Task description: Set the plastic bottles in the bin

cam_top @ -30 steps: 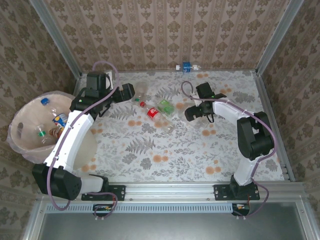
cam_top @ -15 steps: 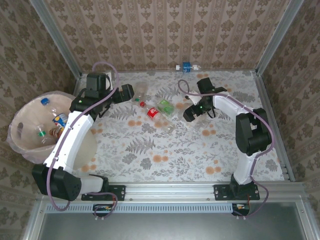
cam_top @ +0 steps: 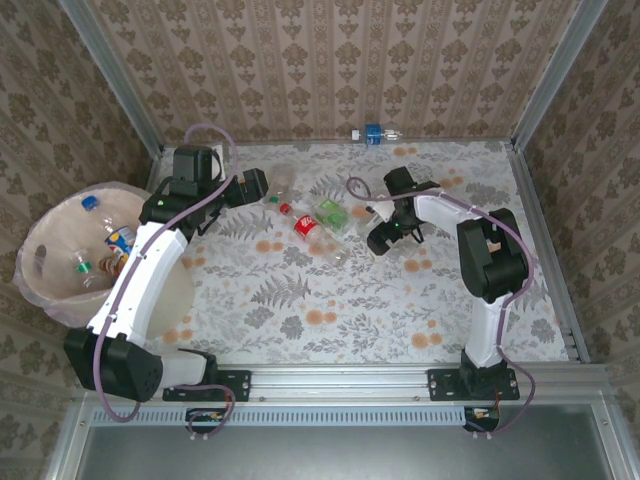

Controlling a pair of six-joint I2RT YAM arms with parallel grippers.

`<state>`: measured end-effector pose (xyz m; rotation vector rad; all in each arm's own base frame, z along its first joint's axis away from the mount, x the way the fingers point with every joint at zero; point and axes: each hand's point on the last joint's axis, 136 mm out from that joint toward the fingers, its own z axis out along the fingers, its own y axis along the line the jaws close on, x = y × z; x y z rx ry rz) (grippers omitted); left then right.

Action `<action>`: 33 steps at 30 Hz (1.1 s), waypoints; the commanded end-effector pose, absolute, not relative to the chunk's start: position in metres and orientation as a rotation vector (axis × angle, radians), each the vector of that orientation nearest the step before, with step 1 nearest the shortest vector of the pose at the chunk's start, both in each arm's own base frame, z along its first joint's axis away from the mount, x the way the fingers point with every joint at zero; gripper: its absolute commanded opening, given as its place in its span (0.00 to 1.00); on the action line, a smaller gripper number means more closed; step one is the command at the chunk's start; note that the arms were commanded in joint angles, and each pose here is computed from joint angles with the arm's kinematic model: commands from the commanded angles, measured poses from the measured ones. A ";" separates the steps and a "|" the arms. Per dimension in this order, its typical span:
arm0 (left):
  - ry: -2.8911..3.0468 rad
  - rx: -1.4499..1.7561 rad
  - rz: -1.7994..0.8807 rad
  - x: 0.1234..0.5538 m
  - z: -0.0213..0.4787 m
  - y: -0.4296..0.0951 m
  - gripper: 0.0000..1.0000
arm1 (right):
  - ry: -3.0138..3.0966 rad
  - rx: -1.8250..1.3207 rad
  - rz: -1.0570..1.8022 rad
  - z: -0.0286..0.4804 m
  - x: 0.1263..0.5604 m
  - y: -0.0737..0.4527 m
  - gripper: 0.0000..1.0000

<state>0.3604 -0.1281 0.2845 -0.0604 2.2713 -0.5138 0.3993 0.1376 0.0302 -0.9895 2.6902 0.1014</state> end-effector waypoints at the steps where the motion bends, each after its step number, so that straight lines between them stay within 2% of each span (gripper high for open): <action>1: 2.283 -0.069 -0.516 0.358 0.283 -0.130 1.00 | 2.657 -1.018 0.041 0.028 0.394 0.132 1.00; 5: 2.287 -0.069 -0.523 0.358 0.281 -0.131 1.00 | 2.622 -1.015 -0.008 0.029 0.394 0.127 0.99; 9: 2.274 -0.041 -0.573 0.358 0.282 -0.138 1.00 | 2.578 -0.988 0.016 0.040 0.394 0.131 0.83; 13: 2.236 0.011 -0.662 0.356 0.288 -0.152 1.00 | 2.482 -0.937 0.087 0.069 0.399 0.144 0.77; 23: 2.152 0.229 -0.959 0.342 0.294 -0.216 1.00 | 2.259 -0.890 0.245 0.140 0.396 0.181 0.77; 33: 2.199 0.363 -1.169 0.335 0.262 -0.302 1.00 | 2.013 -0.872 0.524 0.200 0.383 0.249 0.77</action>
